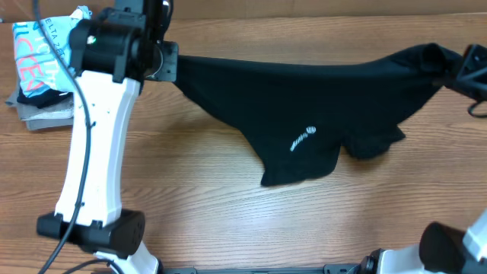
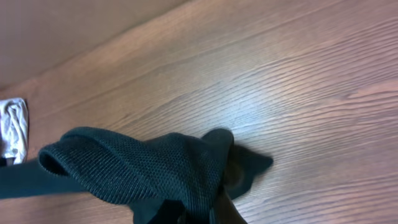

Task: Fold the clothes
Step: 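Lift the black garment with both grippers and stretch it apart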

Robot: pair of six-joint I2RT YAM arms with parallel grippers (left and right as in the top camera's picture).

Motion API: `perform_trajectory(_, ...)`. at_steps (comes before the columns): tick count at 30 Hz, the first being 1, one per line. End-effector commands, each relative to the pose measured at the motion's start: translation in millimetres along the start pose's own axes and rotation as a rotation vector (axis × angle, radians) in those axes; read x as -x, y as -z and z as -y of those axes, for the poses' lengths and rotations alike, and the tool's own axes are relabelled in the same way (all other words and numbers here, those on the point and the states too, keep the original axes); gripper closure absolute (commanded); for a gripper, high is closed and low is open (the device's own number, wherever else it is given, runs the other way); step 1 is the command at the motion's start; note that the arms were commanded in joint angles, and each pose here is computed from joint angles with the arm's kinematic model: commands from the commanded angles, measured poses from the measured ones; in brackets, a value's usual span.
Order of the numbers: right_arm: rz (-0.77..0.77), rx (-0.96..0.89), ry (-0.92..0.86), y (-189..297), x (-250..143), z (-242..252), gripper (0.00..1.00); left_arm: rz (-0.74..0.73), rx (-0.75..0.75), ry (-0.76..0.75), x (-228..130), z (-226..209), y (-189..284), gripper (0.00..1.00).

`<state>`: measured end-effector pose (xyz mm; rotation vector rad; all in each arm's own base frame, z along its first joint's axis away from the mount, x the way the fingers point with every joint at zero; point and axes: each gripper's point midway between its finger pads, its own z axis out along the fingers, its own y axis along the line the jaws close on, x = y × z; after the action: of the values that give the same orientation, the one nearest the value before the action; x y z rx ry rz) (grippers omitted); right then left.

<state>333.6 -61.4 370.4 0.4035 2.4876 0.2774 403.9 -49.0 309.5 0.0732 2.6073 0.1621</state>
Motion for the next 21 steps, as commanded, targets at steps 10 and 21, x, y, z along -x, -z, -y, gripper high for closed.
perform_trajectory(10,0.211,0.048,0.110,33.7,36.2,-28.3,0.96,0.201,0.022,0.049,50.9,-9.2,17.8,0.96)
perform_trajectory(21,0.275,0.053,0.131,87.3,4.4,-39.9,0.96,0.201,0.017,0.049,26.4,-20.0,64.4,0.96)
